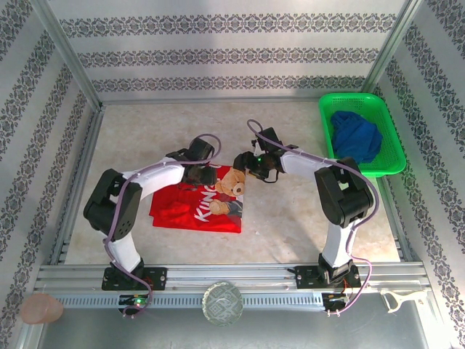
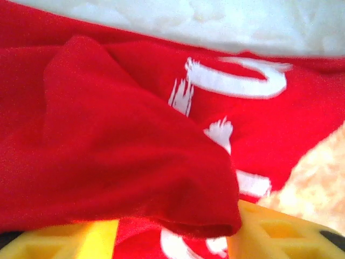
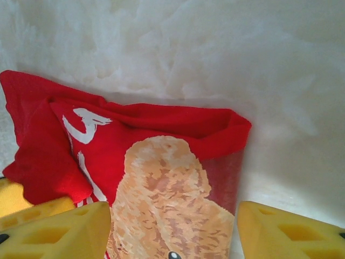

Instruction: Fold the inside-out t-shirt

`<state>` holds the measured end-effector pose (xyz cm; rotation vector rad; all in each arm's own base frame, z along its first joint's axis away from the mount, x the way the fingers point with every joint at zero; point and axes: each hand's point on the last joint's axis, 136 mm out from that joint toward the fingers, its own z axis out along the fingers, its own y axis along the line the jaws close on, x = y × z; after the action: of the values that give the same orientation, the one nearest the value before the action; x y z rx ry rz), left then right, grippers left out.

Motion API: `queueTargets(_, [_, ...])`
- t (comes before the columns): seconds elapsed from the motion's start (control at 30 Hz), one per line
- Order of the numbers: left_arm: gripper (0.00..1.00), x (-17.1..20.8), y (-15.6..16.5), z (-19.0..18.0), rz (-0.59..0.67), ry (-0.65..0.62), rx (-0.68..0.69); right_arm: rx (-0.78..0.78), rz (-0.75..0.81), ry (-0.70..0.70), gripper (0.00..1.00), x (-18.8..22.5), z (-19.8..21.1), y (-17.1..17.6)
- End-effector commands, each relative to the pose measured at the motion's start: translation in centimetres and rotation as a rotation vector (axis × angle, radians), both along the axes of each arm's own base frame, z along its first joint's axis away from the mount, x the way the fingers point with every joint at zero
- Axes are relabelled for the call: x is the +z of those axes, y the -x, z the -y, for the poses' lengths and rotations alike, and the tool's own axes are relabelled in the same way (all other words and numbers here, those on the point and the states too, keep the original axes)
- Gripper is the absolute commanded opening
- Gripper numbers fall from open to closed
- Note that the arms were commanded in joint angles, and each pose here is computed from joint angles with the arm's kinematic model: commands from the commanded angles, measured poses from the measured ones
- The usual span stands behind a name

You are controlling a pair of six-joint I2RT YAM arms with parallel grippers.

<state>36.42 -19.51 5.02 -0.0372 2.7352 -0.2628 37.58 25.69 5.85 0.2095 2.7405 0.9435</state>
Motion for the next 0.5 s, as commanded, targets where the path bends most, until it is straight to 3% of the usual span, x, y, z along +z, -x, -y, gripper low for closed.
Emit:
queueTargets(0.0, [0.23,1.3,-2.2,0.4,0.075,-0.025,0.014,-0.002,0.021,0.012,0.64,0.7,-0.2,-0.3])
queueTargets(0.1, [0.0,2.7,-2.9,0.1,0.105,-0.043,0.009,0.0,0.035,0.01,0.64,1.4,-0.2,-0.1])
queueTargets(0.27, [0.0,5.9,-2.9,-2.3,0.149,-0.007,0.025,-0.001,0.055,0.01,0.64,2.3,0.1,0.3])
queueTargets(0.47, [0.0,7.2,-2.4,-7.9,0.169,0.077,0.117,0.004,0.066,0.016,0.64,2.8,0.1,0.2])
